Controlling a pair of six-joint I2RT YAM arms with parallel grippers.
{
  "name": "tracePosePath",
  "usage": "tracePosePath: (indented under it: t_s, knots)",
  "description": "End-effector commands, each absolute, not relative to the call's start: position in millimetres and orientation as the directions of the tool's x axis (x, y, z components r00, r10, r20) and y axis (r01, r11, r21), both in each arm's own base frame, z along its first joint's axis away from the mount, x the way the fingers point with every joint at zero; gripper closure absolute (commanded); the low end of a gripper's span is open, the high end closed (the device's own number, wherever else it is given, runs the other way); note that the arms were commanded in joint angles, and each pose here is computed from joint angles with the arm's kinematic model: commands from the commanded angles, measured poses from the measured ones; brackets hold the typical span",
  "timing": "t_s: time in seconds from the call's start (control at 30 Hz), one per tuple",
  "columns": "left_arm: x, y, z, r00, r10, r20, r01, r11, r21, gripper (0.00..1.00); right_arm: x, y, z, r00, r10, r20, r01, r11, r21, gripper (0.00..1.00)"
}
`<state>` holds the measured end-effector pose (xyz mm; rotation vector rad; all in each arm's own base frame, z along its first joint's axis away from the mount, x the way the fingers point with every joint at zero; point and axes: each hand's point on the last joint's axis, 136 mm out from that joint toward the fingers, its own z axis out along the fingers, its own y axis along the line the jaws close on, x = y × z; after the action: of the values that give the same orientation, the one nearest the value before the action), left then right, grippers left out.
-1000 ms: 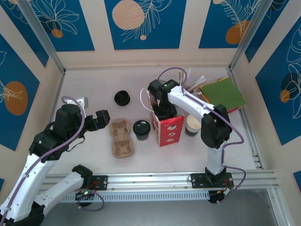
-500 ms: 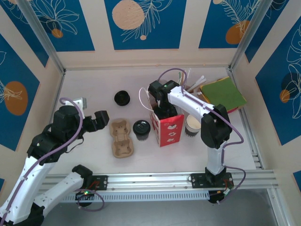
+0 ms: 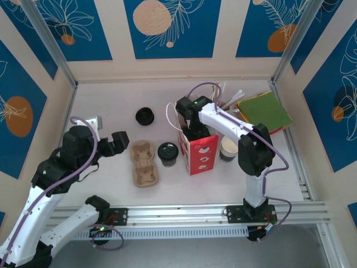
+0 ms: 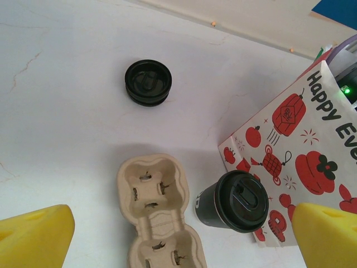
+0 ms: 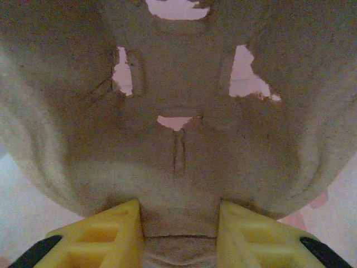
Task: Pack the takeout coffee
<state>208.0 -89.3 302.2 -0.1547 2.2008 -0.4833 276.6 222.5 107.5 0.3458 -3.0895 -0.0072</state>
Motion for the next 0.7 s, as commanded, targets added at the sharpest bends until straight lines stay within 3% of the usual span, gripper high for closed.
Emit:
tracePosePath:
  t_s: [0.0,0.67]
  knots:
    - [209.4,-84.5,301.1,-0.618,-0.282,-0.734,0.037,0.922,-0.386,0.00,262.8,220.4,114.9,-0.974,-0.215,0.074,-0.214,0.977,0.018,0.66]
    - [206.2,-83.8,299.8,-0.621,-0.295,-0.726,0.031,0.917,-0.398,0.00,261.2,221.5,111.0,-0.974,-0.215,0.078,-0.214,0.977,0.021,0.66]
